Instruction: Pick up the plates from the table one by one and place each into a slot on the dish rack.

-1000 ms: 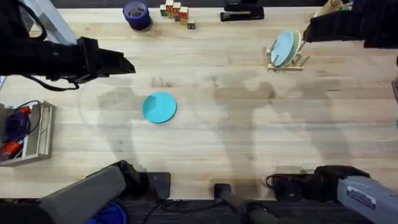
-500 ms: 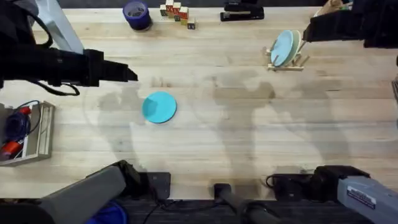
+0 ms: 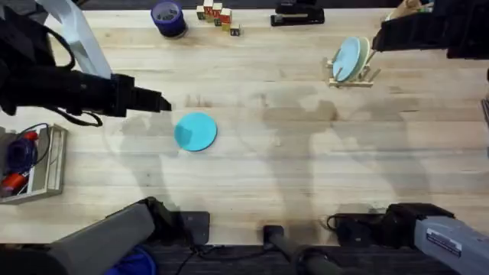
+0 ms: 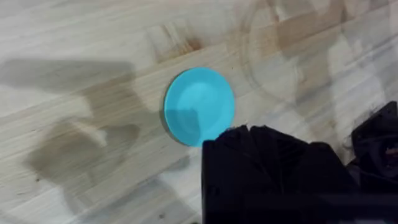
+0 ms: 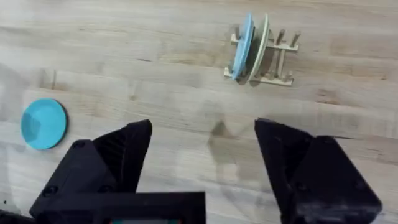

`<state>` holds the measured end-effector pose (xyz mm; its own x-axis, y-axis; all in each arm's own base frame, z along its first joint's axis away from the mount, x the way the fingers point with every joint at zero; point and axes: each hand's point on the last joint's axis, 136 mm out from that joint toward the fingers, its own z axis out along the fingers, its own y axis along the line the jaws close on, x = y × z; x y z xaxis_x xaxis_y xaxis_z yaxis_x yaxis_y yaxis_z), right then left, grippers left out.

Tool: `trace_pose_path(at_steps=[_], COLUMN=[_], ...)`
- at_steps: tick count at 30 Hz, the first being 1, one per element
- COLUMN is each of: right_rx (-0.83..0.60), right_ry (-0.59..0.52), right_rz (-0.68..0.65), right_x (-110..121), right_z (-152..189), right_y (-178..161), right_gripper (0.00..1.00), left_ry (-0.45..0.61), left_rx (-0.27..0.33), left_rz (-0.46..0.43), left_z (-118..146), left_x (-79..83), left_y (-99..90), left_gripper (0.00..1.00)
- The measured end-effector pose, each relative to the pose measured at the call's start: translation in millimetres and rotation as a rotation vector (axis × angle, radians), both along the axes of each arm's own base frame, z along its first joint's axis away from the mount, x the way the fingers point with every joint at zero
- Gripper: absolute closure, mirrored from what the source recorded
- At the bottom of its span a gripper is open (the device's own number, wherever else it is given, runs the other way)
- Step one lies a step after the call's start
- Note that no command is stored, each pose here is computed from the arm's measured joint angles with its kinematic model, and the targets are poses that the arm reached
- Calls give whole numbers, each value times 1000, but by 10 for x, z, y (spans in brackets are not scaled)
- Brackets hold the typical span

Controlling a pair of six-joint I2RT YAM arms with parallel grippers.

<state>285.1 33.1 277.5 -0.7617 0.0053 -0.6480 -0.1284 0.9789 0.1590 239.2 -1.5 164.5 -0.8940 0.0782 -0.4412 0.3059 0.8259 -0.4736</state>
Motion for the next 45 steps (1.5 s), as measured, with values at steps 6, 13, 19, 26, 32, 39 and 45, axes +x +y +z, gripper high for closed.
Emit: trace_pose_path(at_steps=[6, 13, 19, 26, 32, 39, 45], right_rx=[0, 0, 0, 0, 0, 0, 0], right_ry=[0, 0, -4, -4, -4, -4, -4], right_rz=[0, 0, 0, 0, 0, 0, 0], right_x=[0, 1, 7, 7, 7, 7, 8], right_z=[-1, 1, 6, 6, 6, 6, 6], right_y=[0, 0, 0, 0, 0, 0, 0], right_gripper=[7, 6, 7, 6, 7, 8, 8], left_ry=[-21, 13, 93, 166, 195, 224, 223], left_rx=[21, 4, -37, -79, -95, -128, -137], left_rz=[-15, -18, -19, -19, -19, -14, 29], left_z=[-103, -310, -521, -744, -935, -1079, -1081], left_x=[21, -4, 19, 59, 127, 135, 130], left_y=[23, 11, 24, 40, 75, 67, 168], left_gripper=[960, 960, 960, 960, 960, 960, 961])
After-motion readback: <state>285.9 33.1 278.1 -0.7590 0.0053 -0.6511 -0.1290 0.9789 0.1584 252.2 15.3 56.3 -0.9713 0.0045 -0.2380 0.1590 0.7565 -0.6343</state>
